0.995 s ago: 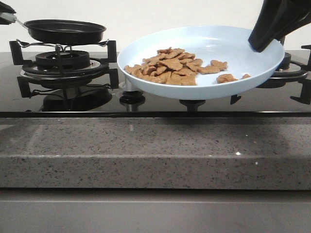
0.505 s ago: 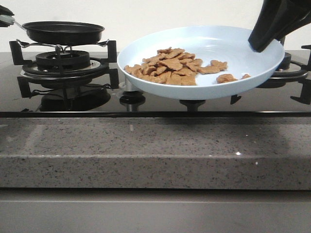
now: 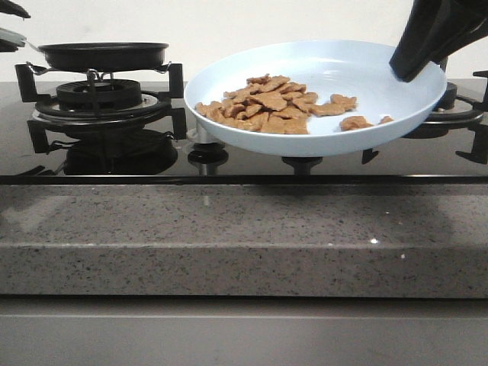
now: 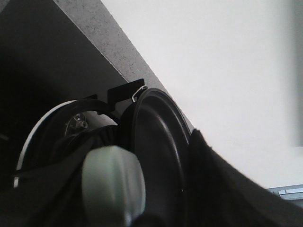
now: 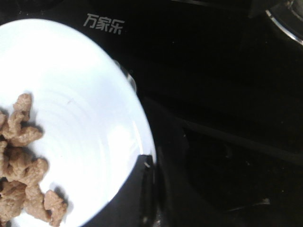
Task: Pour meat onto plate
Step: 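Lower the empty pan back onto its burner with the left gripper, then release the pan handle and raise the left gripper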
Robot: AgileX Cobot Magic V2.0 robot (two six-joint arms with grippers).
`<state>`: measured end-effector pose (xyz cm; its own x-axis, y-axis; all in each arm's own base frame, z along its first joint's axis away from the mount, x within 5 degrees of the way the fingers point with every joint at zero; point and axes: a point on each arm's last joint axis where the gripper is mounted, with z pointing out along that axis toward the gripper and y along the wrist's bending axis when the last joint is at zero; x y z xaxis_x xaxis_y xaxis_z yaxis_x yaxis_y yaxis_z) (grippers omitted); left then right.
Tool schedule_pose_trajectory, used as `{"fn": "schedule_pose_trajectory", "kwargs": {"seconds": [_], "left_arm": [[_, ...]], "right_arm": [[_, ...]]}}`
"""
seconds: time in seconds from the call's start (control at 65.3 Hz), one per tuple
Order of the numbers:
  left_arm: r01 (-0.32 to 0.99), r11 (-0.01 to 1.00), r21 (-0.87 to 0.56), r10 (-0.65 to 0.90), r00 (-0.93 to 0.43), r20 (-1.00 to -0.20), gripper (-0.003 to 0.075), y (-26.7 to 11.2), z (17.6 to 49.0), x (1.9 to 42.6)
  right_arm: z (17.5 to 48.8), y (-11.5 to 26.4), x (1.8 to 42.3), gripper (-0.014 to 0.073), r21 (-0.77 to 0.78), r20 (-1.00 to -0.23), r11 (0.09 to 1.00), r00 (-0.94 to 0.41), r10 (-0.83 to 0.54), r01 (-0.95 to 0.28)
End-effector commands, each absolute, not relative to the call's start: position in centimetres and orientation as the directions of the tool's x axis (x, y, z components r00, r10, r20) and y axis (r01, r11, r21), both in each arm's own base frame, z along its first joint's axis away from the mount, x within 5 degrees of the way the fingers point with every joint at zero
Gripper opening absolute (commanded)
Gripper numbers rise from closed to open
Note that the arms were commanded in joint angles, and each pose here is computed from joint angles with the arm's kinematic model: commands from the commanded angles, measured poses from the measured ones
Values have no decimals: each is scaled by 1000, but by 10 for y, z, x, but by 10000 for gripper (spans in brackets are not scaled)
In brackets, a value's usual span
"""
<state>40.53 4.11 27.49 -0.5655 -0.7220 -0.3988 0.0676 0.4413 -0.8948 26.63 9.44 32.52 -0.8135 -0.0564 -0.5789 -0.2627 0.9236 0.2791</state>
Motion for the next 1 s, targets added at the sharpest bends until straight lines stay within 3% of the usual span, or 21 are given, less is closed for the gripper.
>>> {"fn": "schedule_pose_trajectory", "kwargs": {"seconds": [0.0, 0.23, 0.475, 0.704, 0.98], "left_arm": [[176, 429, -886, -711, -539, -452, 443, 42, 310, 397], [188, 471, -862, -656, -578, -485, 442, 58, 318, 381], [225, 674, -703, -480, -591, -649, 442, 55, 354, 342], [301, 818, -490, -272, -548, -791, 442, 24, 400, 295], [311, 927, -209, -7, -542, -840, 442, -29, 413, 250]], "right_arm": [[346, 94, 264, -60, 296, -653, 914, -757, -18, -277], [346, 94, 264, -60, 296, -653, 914, -757, -18, -277], [346, 94, 264, -60, 296, -653, 914, -757, -18, -277], [346, 94, 264, -60, 296, -653, 914, -757, -18, -277], [346, 94, 264, -60, 296, -653, 914, -757, -18, -277]]}}
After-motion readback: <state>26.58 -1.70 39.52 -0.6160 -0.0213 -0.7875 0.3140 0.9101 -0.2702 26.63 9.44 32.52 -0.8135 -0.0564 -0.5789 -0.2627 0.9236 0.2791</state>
